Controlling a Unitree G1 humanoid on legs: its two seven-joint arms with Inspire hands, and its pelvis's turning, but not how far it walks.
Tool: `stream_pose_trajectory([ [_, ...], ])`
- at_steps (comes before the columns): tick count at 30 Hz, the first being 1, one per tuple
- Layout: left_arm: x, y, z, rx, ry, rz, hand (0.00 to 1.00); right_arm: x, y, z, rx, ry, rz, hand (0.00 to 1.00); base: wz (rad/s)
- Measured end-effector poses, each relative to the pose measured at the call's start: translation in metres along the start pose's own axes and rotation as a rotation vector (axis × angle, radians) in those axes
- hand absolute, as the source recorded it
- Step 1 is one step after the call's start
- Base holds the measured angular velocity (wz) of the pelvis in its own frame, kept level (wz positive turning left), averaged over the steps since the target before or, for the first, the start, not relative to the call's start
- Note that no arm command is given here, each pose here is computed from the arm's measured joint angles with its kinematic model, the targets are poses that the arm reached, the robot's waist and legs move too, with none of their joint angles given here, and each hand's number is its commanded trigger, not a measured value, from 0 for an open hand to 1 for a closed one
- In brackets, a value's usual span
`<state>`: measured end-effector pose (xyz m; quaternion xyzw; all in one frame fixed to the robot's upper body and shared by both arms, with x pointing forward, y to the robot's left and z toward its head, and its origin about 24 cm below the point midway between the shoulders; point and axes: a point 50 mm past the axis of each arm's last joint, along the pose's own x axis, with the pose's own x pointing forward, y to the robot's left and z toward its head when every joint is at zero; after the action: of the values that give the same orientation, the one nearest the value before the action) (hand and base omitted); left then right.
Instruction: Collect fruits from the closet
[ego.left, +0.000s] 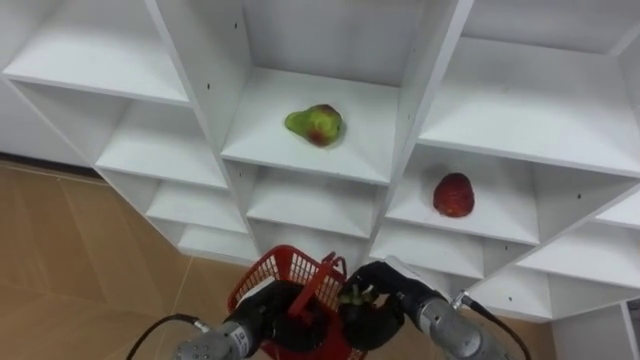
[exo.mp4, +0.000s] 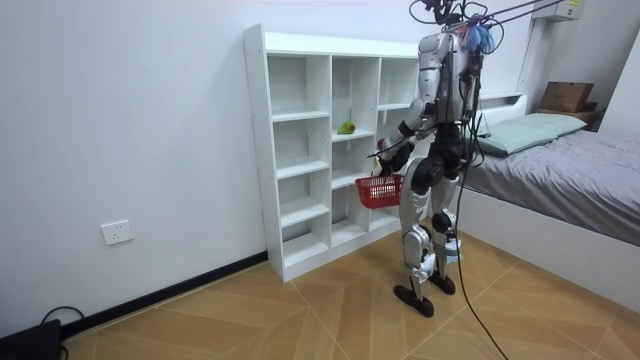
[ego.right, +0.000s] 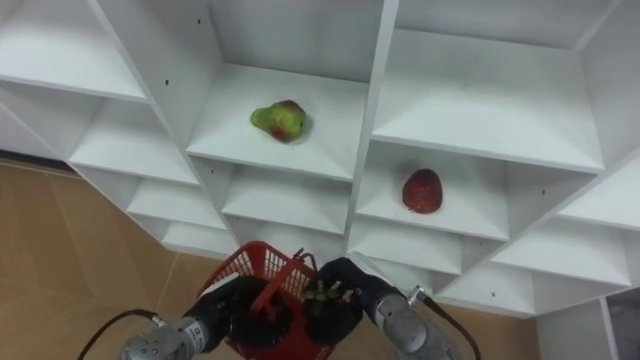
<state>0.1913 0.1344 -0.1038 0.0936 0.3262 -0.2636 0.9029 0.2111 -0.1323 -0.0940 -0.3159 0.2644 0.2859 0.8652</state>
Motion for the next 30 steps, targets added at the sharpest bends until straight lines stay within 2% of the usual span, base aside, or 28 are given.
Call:
stream_pose_trajectory([
  [8,0.002,-0.006,0.001,0.027,0.003,-0.025,1.00,0.001,0.005,0.000,-0.018,0.006,0.018,1.00,0.00],
  [9,0.002,-0.006,0.001,0.032,0.004,-0.025,1.00,0.002,0.005,0.000,-0.018,0.007,0.018,0.65,0.00],
  [10,0.002,-0.006,0.001,0.033,0.005,-0.026,1.00,0.002,0.005,0.000,-0.018,0.007,0.018,0.47,0.00],
  [11,0.002,-0.006,0.001,0.035,0.005,-0.026,1.00,0.002,0.005,0.000,-0.017,0.007,0.018,0.00,0.00],
  [30,0.004,-0.011,0.003,0.051,0.001,-0.043,1.00,0.003,0.008,0.002,-0.010,0.009,0.037,0.00,0.00],
])
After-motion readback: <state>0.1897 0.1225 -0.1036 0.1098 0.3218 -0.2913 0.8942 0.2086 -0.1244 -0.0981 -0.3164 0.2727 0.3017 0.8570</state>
